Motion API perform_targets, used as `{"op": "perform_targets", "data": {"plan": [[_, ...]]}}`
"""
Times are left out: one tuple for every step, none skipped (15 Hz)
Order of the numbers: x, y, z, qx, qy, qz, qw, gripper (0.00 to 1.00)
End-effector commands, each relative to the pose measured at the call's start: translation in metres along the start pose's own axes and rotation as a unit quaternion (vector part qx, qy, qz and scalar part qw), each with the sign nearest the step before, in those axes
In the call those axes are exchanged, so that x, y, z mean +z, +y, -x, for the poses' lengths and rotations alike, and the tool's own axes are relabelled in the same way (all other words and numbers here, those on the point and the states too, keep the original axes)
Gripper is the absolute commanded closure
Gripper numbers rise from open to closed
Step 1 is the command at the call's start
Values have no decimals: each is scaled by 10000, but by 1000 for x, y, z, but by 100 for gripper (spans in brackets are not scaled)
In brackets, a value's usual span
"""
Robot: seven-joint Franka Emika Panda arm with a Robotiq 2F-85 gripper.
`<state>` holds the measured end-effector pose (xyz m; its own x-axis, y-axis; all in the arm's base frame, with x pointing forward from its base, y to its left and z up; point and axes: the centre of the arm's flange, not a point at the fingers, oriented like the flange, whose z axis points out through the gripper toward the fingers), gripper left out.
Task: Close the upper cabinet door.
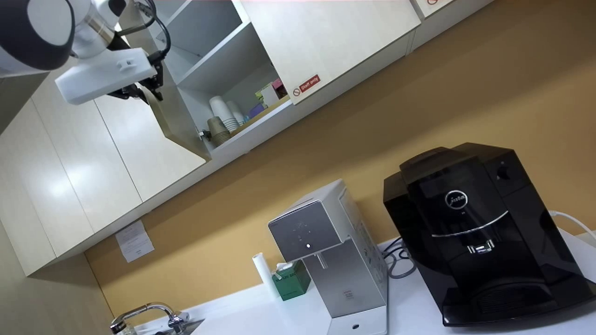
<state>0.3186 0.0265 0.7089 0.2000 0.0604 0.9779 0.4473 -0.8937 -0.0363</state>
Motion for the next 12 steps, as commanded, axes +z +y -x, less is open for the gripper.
{"op": "perform_targets", "data": {"plan": [[25, 17, -37, -33, -41, -518, 9986, 94], [30, 19, -41, 27, -76, -647, 9979, 94], [16, 9, -15, 0, -59, -376, 9993, 75], [21, 11, -20, 10, -87, -476, 9988, 75], [23, 15, -21, 1, -108, -526, 9986, 75], [23, 17, -21, 4, -119, -539, 9985, 75], [23, 17, -22, -1, -125, -544, 9984, 75], [23, 17, -22, -7, -127, -544, 9984, 75], [23, 17, -22, -9, -128, -544, 9984, 94], [23, 18, -17, -31, -106, -412, 9991, 94], [24, 22, -16, -21, -93, -345, 9994, 94], [27, 32, -19, 27, -84, -354, 9993, 94]]}}
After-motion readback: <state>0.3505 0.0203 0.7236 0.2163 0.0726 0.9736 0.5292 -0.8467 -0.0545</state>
